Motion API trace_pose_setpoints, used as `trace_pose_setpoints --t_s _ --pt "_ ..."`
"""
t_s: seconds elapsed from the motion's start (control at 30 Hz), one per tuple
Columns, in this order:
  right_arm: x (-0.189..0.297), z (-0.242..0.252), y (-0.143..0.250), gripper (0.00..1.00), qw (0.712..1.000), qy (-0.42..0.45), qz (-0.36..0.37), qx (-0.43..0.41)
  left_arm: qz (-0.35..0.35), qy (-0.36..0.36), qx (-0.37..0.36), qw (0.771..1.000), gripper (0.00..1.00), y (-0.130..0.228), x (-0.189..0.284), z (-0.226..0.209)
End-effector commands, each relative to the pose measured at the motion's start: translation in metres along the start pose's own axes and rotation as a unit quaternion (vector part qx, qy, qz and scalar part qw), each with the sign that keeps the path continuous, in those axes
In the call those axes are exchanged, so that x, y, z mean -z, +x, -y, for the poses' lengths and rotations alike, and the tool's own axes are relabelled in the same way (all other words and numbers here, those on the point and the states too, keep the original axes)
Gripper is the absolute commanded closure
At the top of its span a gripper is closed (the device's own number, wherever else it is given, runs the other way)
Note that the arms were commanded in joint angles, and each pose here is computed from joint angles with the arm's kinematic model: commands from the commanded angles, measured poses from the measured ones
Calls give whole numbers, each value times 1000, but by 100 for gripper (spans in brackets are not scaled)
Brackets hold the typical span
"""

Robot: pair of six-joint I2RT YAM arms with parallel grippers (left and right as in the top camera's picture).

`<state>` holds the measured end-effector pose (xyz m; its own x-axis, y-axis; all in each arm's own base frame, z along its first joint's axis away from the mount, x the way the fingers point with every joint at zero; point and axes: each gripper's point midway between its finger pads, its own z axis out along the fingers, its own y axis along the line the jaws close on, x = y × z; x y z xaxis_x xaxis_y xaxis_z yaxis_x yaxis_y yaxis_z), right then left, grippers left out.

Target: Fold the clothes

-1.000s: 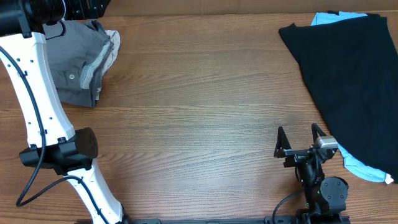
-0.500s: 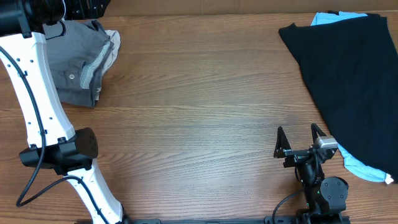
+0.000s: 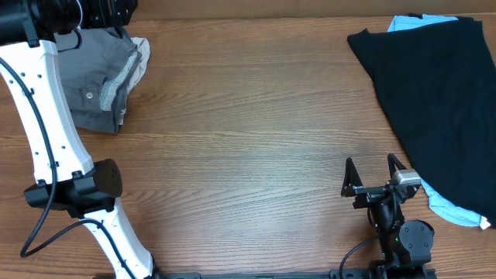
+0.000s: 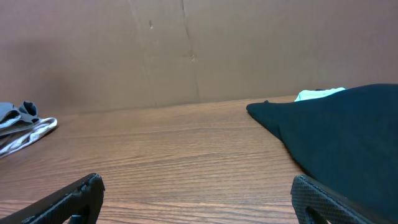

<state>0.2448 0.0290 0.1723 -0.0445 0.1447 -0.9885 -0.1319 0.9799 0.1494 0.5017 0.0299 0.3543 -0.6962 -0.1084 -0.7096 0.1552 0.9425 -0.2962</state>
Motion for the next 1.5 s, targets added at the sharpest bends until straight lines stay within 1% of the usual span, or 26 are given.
trace_pose_setpoints --t_s 0.0,0.07,0.2,0.27,0.37,0.53,0.7,0.9,1.1,1.3,1.47 --pt "0 0 2 0 1000 0 2 -1 -46 -7 41 998 0 24 1 -2" --pt "0 0 2 0 1000 0 2 -1 -83 -29 47 995 0 43 9 -2" --pt "0 0 2 0 1000 0 2 -1 -90 -34 47 994 0 49 14 5" --pt "0 0 2 0 1000 0 2 -1 -82 -28 42 995 0 51 10 10" --pt "0 0 2 0 1000 0 2 -1 -52 -21 27 998 0 54 4 18" --pt "0 0 2 0 1000 0 2 -1 -5 -15 -11 1000 0 78 -1 33" --pt "0 0 2 0 1000 0 2 -1 25 -17 -29 999 0 123 5 39" --pt "0 0 2 0 1000 0 2 -1 47 -36 -37 998 0 195 13 33" --pt "0 0 2 0 1000 0 2 -1 117 -42 -62 990 0 253 17 30" --pt "0 0 2 0 1000 0 2 -1 188 -42 -79 978 0 294 21 28" --pt "0 0 2 0 1000 0 2 -1 217 -41 -90 971 0 319 17 26"
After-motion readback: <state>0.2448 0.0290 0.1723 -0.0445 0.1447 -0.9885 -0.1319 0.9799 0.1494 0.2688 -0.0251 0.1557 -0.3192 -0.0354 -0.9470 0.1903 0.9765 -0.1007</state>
